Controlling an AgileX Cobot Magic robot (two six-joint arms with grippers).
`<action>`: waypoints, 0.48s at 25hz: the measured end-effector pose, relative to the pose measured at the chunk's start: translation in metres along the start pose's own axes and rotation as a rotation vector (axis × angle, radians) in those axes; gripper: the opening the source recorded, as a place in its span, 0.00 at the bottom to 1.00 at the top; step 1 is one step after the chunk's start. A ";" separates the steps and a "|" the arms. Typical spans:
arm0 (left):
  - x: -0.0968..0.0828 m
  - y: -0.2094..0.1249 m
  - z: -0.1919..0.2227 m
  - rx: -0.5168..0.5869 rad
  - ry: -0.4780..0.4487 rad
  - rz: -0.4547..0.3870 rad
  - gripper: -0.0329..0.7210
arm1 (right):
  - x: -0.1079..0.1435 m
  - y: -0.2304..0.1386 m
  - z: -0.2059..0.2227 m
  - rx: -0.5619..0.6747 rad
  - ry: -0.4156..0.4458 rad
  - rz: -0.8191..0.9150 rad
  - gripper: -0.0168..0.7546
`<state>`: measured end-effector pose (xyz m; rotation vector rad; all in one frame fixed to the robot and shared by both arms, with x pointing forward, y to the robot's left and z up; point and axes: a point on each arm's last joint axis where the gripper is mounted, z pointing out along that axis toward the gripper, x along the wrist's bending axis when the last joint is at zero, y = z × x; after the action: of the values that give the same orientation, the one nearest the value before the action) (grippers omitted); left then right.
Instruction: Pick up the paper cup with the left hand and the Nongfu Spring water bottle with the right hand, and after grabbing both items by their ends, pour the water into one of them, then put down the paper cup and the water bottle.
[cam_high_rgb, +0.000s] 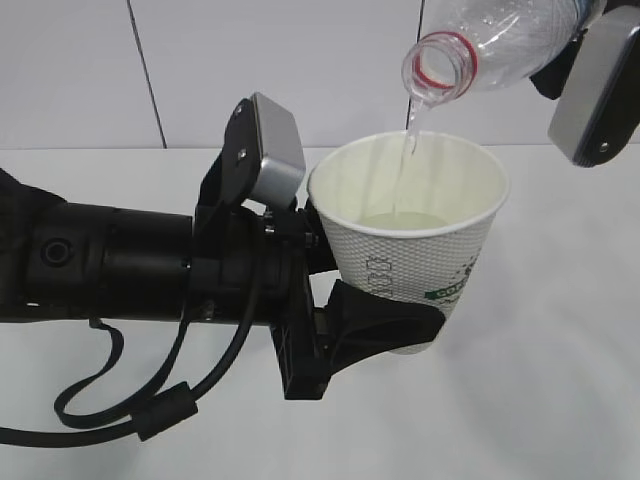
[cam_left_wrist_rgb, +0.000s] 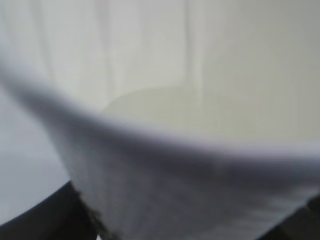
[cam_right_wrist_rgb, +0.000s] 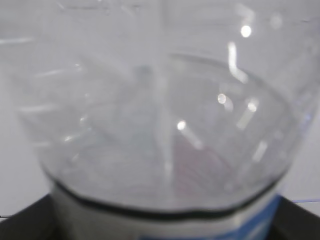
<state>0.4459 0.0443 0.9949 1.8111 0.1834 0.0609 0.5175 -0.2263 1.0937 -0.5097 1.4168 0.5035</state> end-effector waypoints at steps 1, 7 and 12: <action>0.000 0.000 0.000 0.000 0.000 0.000 0.72 | 0.000 0.000 0.000 -0.001 -0.002 0.000 0.66; 0.000 0.000 0.000 0.000 0.000 0.000 0.72 | -0.001 0.000 0.000 -0.002 -0.004 -0.001 0.66; -0.001 -0.001 0.000 0.006 -0.007 0.009 0.72 | -0.001 0.000 0.000 -0.003 -0.005 -0.001 0.66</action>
<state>0.4452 0.0443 0.9944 1.8185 0.1708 0.0607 0.5169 -0.2261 1.0946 -0.5112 1.4108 0.5057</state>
